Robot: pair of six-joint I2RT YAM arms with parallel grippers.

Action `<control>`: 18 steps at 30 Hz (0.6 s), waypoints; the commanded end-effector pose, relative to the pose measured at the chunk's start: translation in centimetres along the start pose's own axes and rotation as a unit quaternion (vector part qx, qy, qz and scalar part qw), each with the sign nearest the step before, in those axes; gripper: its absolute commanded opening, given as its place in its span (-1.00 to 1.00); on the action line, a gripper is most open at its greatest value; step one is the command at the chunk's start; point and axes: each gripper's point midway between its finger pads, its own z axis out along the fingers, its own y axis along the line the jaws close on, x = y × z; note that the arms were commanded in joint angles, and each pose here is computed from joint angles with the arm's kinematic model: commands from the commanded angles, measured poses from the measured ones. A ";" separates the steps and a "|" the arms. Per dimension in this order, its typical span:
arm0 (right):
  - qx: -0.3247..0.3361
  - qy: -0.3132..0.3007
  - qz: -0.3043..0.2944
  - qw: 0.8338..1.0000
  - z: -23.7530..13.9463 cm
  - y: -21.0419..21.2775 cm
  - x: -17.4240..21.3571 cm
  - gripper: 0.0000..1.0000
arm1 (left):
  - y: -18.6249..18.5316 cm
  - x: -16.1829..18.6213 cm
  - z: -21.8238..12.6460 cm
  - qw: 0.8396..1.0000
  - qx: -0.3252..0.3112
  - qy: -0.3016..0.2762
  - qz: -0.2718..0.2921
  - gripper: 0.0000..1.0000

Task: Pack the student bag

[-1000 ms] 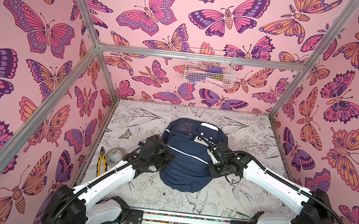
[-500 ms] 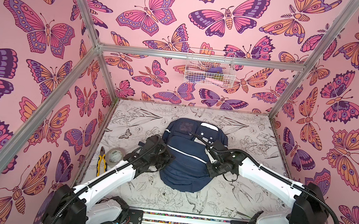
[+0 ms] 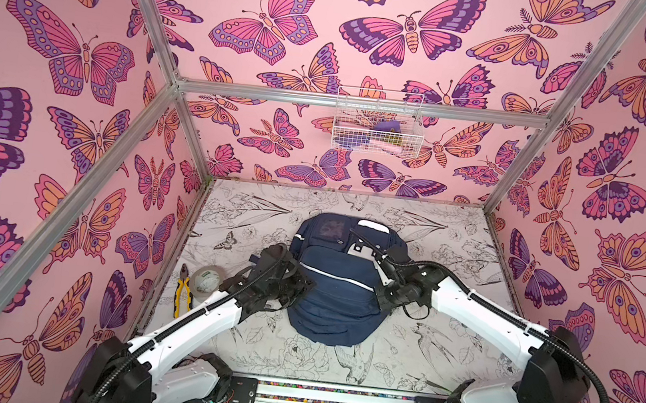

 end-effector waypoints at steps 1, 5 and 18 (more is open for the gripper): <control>0.073 0.000 0.017 0.997 0.0 -3.6 -1.3 -1.00 | 2.9 0.4 -0.7 0.999 -0.042 0.001 -0.024 -1.00; 0.064 -0.011 0.017 0.998 -0.2 -3.2 -2.1 -1.00 | 3.0 1.1 -0.5 0.999 -0.042 0.010 -0.019 -1.00; 0.092 -0.010 0.040 0.995 -0.3 -4.7 -2.2 -1.00 | 2.5 2.4 0.7 0.998 -0.050 0.036 0.004 -1.00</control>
